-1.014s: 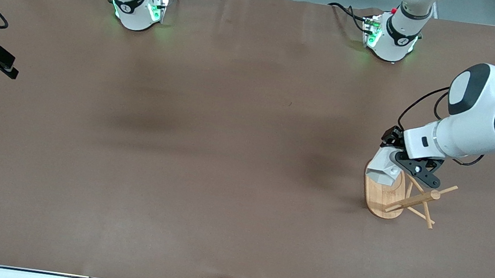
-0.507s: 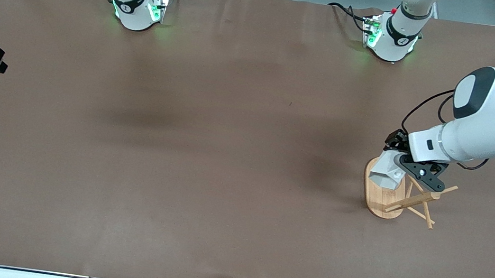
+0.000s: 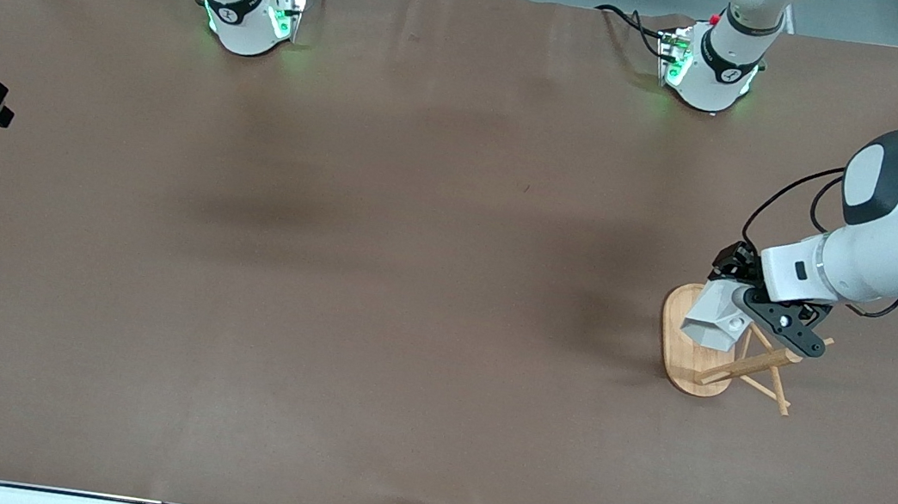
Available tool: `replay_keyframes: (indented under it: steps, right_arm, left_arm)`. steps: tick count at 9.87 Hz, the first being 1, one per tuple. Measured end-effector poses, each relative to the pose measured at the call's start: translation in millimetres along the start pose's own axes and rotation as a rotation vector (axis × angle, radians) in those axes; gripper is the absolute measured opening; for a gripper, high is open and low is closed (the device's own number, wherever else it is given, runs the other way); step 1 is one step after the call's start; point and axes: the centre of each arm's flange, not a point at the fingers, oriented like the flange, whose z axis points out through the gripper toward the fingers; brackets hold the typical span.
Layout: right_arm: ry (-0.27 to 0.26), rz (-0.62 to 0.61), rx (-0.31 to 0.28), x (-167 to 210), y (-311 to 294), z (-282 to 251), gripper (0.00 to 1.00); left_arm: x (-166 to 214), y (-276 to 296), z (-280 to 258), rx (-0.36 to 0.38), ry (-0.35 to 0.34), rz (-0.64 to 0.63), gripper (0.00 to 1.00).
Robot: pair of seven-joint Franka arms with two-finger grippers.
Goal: Hang cup on rack
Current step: 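Lower the cup handle onto a rack peg with the left gripper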
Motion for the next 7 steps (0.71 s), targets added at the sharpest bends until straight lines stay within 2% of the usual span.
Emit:
replay_keyframes:
  steps: [7]
  right_arm:
    - [0.003,-0.001,0.003,-0.3,-1.1,-3.1,1.00]
  left_arm:
    - [12.4,-32.7,12.0,-0.020,0.008,-0.001,0.70]
